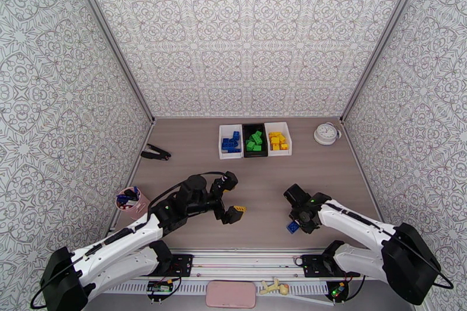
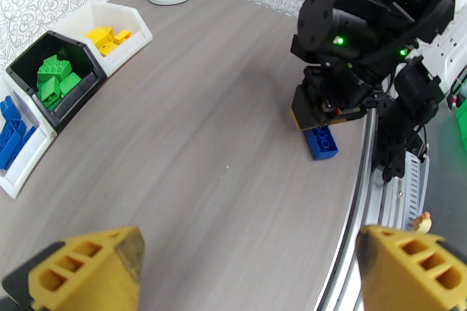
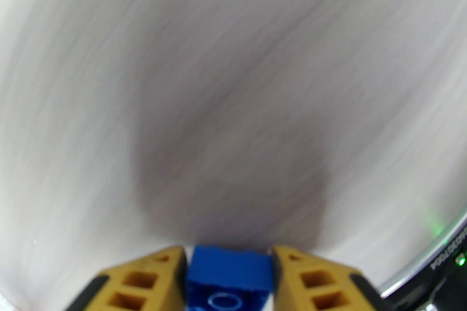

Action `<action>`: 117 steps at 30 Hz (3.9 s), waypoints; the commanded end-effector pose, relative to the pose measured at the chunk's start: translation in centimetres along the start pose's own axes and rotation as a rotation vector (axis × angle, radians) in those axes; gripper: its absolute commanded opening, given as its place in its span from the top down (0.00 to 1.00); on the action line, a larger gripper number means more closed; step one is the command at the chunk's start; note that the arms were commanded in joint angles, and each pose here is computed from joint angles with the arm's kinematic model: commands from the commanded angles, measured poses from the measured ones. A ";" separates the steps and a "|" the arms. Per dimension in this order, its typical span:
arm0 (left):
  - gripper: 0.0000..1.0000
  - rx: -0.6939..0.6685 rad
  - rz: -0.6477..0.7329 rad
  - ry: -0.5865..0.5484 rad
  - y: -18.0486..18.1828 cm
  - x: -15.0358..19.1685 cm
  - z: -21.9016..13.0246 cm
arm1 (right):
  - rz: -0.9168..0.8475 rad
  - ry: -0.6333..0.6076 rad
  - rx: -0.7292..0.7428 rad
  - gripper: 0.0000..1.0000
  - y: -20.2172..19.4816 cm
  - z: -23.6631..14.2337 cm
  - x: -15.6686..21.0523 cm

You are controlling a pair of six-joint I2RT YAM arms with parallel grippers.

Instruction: Sort the legos into containers by color

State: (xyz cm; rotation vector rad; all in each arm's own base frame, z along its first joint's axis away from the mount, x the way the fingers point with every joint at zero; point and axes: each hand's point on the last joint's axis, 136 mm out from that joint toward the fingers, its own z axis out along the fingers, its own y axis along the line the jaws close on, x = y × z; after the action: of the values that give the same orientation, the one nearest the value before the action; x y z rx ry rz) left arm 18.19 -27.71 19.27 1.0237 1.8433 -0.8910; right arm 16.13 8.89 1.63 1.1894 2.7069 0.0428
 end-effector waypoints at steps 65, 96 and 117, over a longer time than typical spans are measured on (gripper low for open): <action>0.00 -0.752 -0.260 -0.171 11.7 -0.8 -11.3 | -0.909 -0.681 -0.616 0.68 51.8 -7.8 -7.4; 0.00 -1.246 -0.149 -0.242 23.0 3.3 -16.4 | -0.657 -1.007 -0.497 0.01 20.5 -16.2 -16.8; 0.00 -1.290 -0.270 -0.263 32.6 8.4 -18.1 | -0.620 -1.081 -0.323 0.01 11.5 -8.0 -22.8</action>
State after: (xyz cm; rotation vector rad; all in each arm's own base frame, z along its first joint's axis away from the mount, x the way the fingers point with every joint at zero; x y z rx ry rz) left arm 37.37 3.38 11.17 -0.1202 1.9021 0.2180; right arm 37.50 -0.24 13.14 0.1438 1.9219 -0.2503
